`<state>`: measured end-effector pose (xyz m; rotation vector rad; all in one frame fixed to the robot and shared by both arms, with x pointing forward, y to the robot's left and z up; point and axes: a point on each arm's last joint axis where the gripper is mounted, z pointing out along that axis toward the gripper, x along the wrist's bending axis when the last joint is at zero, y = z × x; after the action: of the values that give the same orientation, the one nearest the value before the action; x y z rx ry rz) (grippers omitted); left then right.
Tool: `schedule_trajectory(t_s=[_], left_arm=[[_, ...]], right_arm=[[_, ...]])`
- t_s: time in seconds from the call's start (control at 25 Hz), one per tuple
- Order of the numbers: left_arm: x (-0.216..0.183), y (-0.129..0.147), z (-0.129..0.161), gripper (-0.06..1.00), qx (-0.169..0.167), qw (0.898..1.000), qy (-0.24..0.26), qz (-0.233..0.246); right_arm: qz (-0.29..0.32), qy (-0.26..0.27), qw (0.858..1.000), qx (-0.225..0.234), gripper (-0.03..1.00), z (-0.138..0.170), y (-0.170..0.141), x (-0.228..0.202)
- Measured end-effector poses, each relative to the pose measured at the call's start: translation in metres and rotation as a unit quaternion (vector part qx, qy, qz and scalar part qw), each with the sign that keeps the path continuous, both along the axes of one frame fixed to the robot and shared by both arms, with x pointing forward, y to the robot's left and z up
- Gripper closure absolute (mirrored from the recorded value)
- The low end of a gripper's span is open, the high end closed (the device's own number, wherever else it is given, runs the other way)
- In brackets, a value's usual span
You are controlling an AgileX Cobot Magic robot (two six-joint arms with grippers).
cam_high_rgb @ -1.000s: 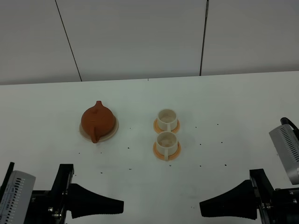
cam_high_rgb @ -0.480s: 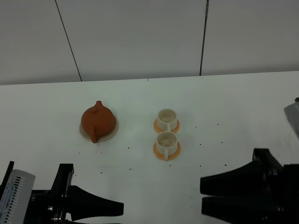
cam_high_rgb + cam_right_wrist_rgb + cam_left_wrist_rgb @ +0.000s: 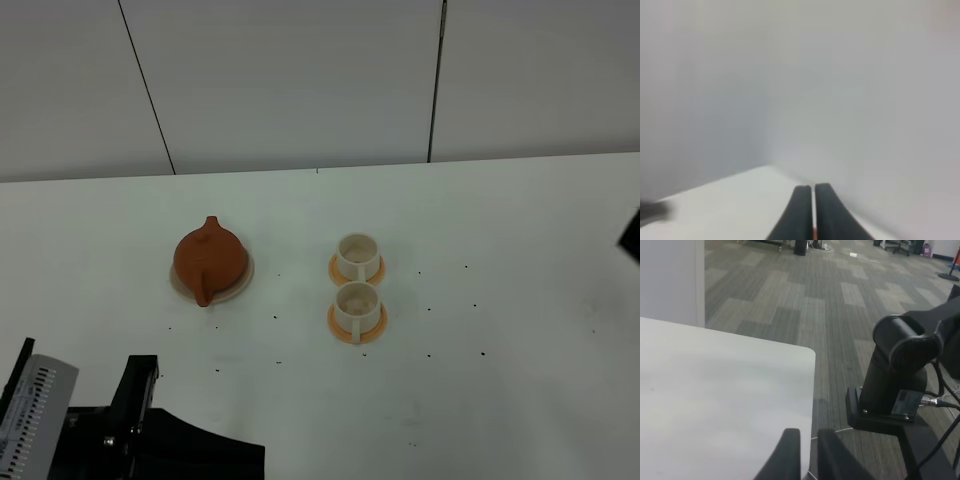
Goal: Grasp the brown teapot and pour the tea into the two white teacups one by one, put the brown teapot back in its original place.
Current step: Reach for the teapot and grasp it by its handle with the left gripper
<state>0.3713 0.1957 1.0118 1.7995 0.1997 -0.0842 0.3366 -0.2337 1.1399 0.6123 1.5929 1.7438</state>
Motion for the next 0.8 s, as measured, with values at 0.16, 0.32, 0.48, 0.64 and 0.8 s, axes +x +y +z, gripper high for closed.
schedule_trajectory(t_s=[0.16, 0.32, 0.48, 0.64, 0.8], left_arm=[[0.005, 0.000, -0.001, 0.80, 0.002, 0.999, 0.009, 0.031], [0.012, 0.001, 0.001, 0.80, -0.007, 0.997, 0.017, 0.072], [0.015, 0.001, 0.003, 0.80, -0.022, 0.996, 0.023, 0.089], [0.016, 0.001, 0.005, 0.80, -0.031, 0.995, 0.025, 0.097], [0.017, 0.001, 0.004, 0.80, -0.028, 0.994, 0.024, 0.101]], right_arm=[[-0.086, 0.005, 0.995, 0.049, 0.98, -0.010, -0.020, -0.023], [-0.121, 0.024, 0.989, 0.083, 0.98, -0.039, -0.031, -0.038], [-0.139, 0.037, 0.985, 0.098, 0.98, -0.065, -0.036, -0.045], [-0.155, 0.044, 0.983, 0.088, 0.98, -0.080, -0.039, -0.046], [-0.164, 0.046, 0.983, 0.070, 0.98, -0.083, -0.039, -0.046]])
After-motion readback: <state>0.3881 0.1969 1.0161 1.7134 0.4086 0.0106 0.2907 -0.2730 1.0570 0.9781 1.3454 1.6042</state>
